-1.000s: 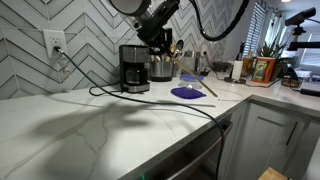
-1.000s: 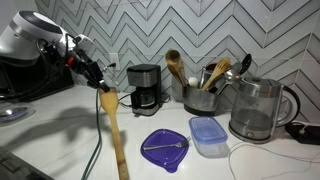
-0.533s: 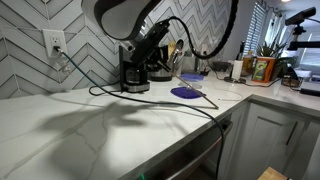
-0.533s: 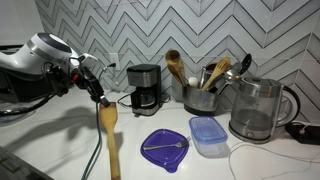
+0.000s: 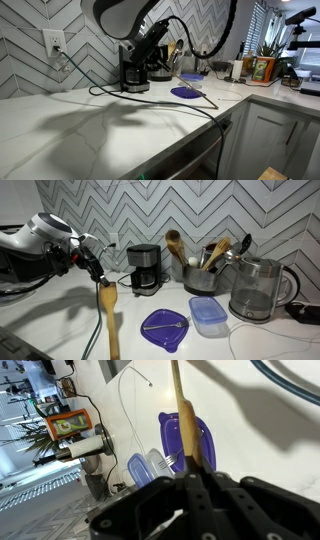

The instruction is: Remove the wooden spatula from the silver bucket and put it on the counter

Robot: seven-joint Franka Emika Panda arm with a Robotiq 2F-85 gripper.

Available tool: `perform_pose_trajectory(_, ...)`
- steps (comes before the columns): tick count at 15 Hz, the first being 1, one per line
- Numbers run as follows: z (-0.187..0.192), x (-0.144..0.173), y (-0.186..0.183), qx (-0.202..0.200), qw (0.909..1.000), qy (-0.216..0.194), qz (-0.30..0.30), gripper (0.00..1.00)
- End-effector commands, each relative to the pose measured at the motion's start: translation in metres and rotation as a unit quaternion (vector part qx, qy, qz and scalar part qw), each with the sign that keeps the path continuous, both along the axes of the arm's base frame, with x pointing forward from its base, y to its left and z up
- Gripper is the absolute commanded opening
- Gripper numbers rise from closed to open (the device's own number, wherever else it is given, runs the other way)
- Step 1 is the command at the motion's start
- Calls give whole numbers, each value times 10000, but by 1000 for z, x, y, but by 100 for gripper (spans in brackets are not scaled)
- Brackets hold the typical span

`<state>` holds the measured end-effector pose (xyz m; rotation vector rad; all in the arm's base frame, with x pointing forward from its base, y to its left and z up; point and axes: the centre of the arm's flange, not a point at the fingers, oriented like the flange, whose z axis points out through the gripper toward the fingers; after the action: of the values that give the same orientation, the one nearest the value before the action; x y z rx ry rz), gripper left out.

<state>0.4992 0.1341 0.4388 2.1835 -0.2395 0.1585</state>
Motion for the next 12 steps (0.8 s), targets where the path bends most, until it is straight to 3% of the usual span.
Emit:
perform_pose_trajectory(1, 0, 4, 13, -269, 9994, 112, -168, 1)
perform_pose_trajectory(6, -8, 7, 31, -955, 9931, 315, -609, 1)
perform_pose_trajectory(9, -29, 25, 43, -1295, 9906, 201, -390, 1)
perform_pose_trajectory(12, -50, 42, 56, -1361, 9904, 174, -161, 1)
